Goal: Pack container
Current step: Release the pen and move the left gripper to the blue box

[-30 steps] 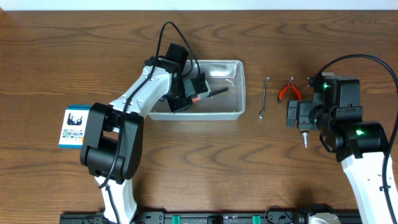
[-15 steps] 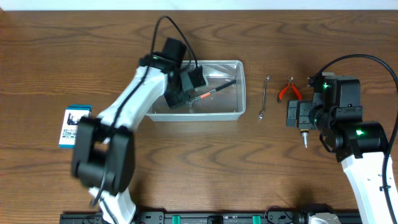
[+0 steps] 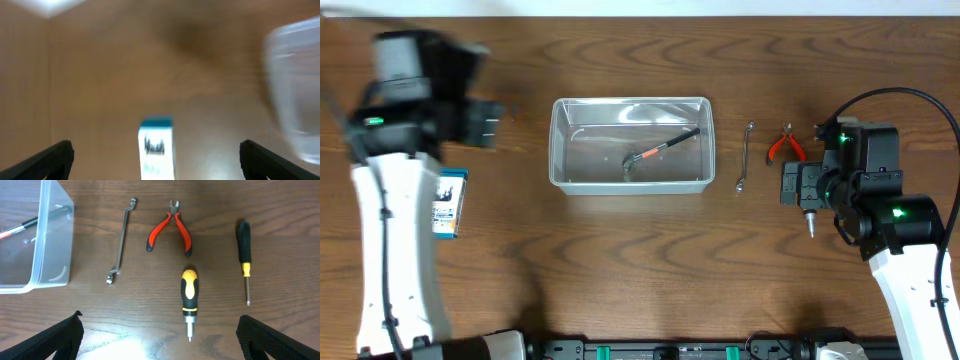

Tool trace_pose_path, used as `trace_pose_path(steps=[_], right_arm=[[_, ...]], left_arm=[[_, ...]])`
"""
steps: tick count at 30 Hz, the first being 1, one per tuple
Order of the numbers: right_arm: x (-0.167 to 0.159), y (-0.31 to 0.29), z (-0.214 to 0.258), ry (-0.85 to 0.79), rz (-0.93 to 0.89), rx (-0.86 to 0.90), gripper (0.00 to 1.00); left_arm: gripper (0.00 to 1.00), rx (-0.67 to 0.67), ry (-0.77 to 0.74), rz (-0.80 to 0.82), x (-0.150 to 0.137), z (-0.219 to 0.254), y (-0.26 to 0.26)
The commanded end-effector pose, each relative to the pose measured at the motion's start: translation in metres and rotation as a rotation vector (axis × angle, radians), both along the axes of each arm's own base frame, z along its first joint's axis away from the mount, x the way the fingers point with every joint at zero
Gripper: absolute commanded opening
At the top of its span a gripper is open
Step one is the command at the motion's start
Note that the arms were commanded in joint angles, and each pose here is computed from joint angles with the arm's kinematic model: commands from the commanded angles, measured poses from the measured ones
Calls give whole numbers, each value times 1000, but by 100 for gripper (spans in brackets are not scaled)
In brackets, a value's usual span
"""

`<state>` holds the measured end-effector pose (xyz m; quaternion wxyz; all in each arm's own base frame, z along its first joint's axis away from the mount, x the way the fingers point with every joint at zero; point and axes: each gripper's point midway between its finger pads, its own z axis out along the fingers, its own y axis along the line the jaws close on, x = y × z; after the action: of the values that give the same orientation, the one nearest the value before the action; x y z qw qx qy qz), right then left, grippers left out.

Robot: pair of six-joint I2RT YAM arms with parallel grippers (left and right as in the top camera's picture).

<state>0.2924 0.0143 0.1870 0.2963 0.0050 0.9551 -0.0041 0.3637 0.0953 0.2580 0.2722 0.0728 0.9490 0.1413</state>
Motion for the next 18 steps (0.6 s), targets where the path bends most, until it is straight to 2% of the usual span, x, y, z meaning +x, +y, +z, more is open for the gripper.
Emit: trace_pose_path(steps=[1,6,9,12,18], right_arm=[[4,-2,9,-22,3,-10,99],[5,-2,10,-30,3,-10,99],[6,-2,11,-33,3,-10,99],[9,-2,13,-47,3,-8,99],[16,-1,19,-87,2,-5,99]], left_arm=[[98,-118,32,263,-23,-20,49],[98,-179,139,405,-49,-64,95],[98,-206,206,432,-52,-92,103],[98,-245,275,423,-47,-122,102],[98,-306,432,299,-42,-178,94]])
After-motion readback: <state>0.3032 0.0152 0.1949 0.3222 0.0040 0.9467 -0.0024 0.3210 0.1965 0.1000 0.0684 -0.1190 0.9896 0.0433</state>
